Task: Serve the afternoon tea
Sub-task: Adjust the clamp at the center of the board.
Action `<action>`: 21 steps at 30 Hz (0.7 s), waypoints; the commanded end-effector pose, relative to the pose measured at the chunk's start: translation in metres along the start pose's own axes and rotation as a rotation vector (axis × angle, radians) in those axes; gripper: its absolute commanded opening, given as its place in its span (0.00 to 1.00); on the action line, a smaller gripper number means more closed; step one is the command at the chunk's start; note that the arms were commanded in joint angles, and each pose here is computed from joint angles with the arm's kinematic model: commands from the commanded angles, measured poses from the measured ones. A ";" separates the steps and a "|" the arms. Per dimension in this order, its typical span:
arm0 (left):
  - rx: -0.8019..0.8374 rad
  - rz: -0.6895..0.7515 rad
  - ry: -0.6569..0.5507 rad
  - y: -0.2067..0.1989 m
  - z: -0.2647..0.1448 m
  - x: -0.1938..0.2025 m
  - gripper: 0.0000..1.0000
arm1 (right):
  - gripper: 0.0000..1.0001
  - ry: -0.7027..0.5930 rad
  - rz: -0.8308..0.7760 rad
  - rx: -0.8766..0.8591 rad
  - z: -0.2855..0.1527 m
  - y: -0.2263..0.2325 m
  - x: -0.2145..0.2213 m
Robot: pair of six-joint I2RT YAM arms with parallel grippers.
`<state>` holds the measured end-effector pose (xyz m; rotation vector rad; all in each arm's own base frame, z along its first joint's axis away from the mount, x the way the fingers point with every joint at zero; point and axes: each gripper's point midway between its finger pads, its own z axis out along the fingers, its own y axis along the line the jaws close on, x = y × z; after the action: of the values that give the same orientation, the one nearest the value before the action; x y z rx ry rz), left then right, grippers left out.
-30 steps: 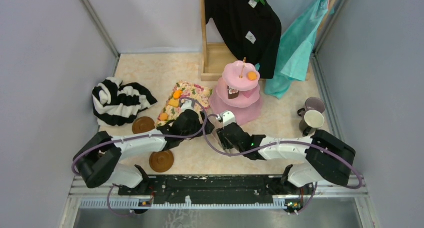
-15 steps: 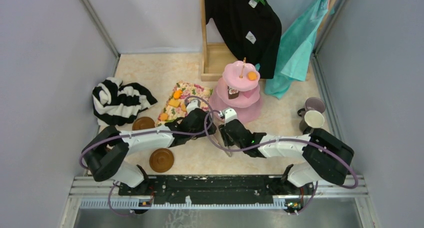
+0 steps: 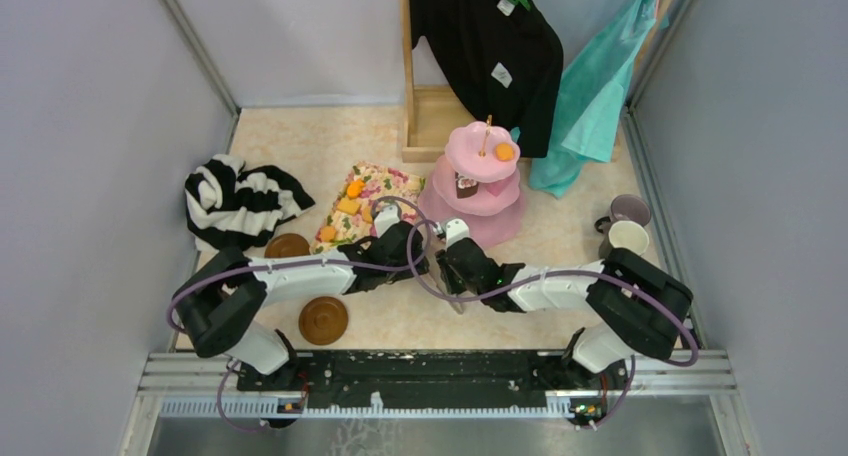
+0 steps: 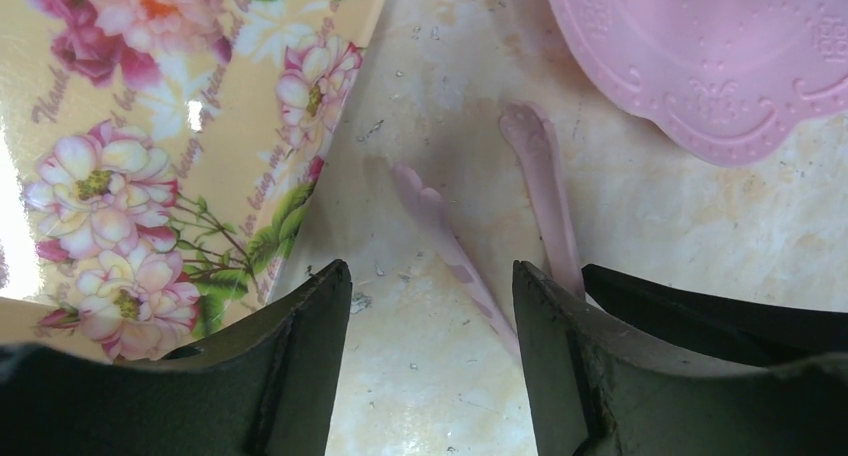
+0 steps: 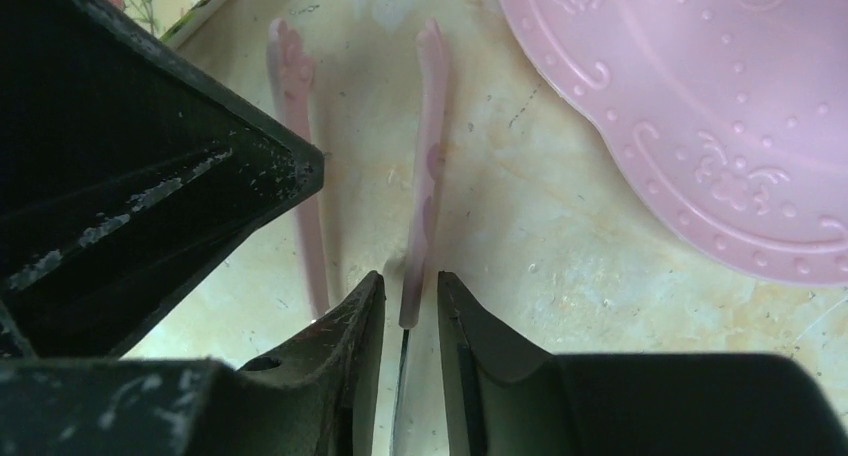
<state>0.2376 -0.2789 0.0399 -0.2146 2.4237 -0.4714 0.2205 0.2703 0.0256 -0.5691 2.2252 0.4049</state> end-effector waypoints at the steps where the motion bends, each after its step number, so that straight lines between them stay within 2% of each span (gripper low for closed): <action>1: -0.029 -0.009 -0.002 0.002 0.004 0.003 0.66 | 0.25 -0.058 0.049 -0.024 0.005 0.009 -0.028; 15: -0.068 -0.005 0.026 0.010 0.014 0.016 0.56 | 0.11 -0.039 0.055 -0.027 0.003 0.010 -0.027; 21: -0.073 -0.006 0.031 0.012 0.011 0.020 0.41 | 0.06 -0.015 0.054 -0.007 0.006 0.006 -0.020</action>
<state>0.2399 -0.2812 0.0280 -0.2579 2.4277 -0.4357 0.2206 0.2727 0.0258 -0.5470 2.2529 0.4250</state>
